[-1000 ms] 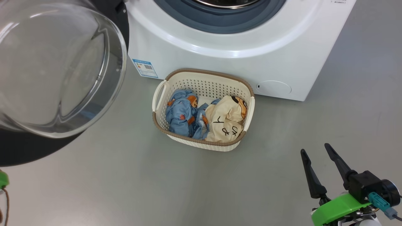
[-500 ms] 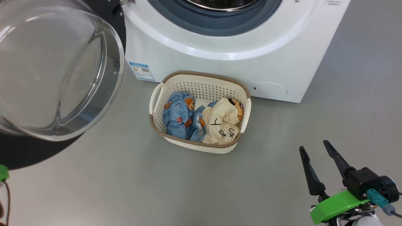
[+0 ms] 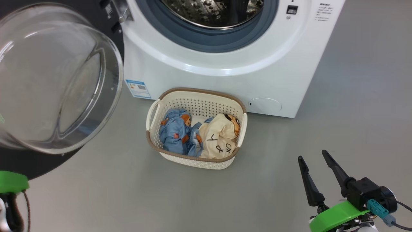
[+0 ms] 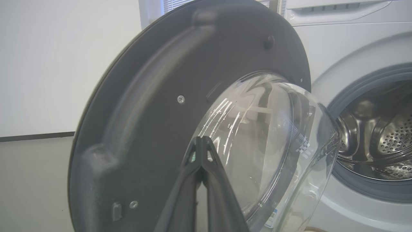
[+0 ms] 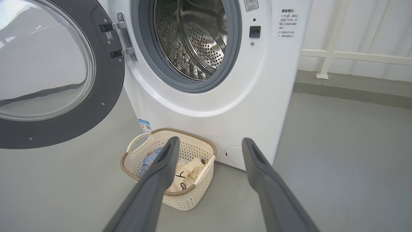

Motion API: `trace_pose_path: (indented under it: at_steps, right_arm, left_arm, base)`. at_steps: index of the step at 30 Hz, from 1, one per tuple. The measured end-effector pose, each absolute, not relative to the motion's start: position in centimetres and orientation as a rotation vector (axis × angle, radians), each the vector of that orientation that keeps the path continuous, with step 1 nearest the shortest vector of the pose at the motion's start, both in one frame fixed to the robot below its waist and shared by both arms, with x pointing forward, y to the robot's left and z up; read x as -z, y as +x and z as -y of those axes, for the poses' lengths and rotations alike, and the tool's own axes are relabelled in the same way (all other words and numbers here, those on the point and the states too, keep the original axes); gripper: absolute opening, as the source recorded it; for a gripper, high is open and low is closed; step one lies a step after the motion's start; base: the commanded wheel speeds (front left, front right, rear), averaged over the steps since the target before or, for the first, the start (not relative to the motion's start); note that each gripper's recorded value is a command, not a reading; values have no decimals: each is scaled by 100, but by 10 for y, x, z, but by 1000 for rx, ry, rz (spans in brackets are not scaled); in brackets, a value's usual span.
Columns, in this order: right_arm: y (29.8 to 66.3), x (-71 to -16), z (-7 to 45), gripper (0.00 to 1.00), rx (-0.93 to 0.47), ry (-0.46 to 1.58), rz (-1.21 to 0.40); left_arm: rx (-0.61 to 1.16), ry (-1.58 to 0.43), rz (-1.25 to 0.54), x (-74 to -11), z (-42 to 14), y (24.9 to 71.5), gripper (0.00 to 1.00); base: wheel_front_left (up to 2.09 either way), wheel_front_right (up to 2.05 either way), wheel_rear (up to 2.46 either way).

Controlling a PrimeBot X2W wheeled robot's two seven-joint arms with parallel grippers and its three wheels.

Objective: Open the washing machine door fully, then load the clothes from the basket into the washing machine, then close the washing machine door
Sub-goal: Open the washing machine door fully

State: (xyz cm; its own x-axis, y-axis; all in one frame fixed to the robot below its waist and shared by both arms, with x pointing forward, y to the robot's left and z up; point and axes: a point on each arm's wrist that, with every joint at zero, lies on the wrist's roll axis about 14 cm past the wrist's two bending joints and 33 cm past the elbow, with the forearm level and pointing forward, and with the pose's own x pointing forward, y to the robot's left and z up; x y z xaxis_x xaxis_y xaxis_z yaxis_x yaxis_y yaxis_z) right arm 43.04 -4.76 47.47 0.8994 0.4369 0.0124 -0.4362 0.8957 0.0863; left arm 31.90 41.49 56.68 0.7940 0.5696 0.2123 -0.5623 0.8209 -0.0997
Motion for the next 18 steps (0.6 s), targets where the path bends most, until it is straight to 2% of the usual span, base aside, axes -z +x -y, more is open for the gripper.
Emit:
trace_pose_path:
  at_steps: [7, 18]
  right_arm:
    - [424, -486, 60, 100, -412, 96, 23]
    - [411, -509, 90, 100, -330, 97, 86]
  left_arm:
    - [-519, -31, 307, -583, -382, 330, 0]
    - [-373, -52, 279, -569, -332, 347, 0]
  base:
    - [0, 0, 0]
    - [0, 0, 0]
